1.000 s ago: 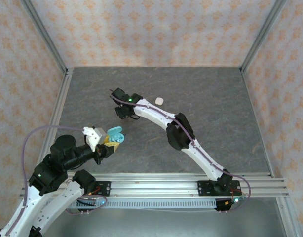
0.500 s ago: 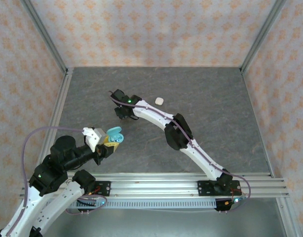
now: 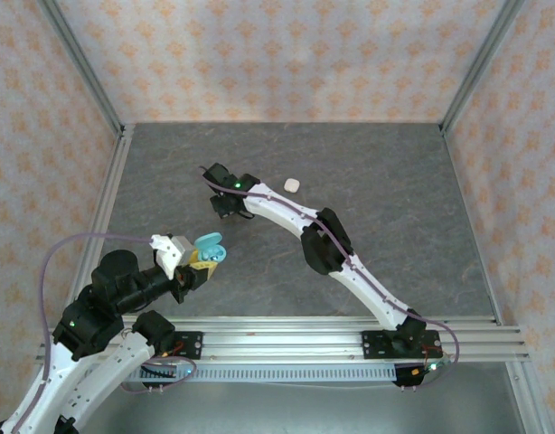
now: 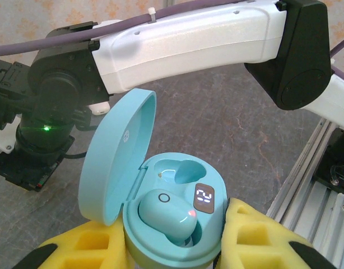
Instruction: Insert wireless bluetooth earbuds into charging case
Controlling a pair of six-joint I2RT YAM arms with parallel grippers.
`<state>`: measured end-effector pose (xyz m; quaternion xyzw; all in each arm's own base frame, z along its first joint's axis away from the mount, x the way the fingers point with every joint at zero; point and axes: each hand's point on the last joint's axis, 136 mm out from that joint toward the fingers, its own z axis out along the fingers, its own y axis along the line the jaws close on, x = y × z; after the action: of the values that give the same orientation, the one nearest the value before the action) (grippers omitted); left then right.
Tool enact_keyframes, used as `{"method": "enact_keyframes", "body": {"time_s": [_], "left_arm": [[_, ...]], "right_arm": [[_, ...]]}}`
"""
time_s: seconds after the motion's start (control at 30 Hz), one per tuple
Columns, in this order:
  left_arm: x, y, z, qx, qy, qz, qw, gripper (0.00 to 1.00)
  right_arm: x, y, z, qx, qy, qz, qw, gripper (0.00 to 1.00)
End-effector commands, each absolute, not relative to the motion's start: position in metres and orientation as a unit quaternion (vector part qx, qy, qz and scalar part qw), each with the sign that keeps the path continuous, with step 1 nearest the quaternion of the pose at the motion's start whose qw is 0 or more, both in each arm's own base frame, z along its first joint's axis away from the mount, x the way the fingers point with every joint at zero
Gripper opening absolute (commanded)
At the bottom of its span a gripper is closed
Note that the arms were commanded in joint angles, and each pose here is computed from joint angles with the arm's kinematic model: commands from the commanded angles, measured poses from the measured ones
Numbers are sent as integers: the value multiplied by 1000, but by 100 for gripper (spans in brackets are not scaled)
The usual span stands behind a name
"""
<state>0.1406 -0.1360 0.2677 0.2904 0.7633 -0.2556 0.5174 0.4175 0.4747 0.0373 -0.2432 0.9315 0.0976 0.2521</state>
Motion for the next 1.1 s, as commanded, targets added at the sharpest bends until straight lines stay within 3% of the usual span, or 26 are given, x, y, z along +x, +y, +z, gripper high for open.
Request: {"method": "enact_keyframes", "body": {"time_s": [0.0,0.67,1.07], "left_arm": [[144,-137,270,289,759,-255,524,15],[160,-152,280,281,756,-277,521,15],[172,-164,275,290,762,-285,504,15]], "right_arm": [[419,446,32,-220,946,63,228,13],[381,345,73,-138,964,78,214,7],[314,258,76,-63,980,82,169,7]]}}
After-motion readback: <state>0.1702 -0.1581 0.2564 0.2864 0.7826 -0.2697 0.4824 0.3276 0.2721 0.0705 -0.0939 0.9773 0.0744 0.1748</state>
